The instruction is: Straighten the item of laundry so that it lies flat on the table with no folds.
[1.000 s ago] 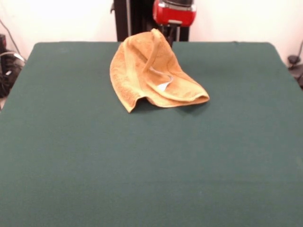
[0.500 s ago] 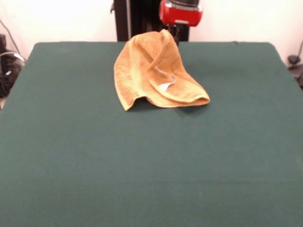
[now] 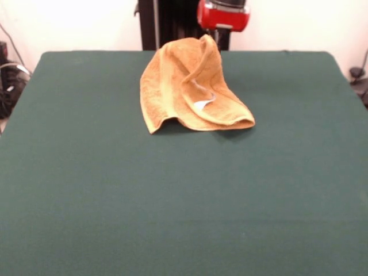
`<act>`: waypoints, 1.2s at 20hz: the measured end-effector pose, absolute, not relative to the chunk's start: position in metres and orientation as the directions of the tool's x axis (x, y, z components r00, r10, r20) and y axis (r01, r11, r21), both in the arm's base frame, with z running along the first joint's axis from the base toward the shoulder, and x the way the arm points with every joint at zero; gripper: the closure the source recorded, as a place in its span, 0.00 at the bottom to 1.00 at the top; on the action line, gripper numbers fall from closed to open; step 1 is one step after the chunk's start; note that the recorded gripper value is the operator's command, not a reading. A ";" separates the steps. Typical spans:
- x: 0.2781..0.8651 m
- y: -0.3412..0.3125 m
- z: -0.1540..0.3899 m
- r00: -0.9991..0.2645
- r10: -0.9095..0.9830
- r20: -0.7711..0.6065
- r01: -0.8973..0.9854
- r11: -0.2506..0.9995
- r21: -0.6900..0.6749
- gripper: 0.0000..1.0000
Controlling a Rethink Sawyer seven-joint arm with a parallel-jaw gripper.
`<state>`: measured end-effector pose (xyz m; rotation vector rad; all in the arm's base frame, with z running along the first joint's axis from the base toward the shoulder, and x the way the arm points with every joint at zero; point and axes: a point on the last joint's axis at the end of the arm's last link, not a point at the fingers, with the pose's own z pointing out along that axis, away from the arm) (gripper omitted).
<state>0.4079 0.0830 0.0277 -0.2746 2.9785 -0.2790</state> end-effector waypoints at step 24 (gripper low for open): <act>0.404 0.112 0.026 -0.977 -0.177 -0.117 -0.154 0.971 -0.183 0.00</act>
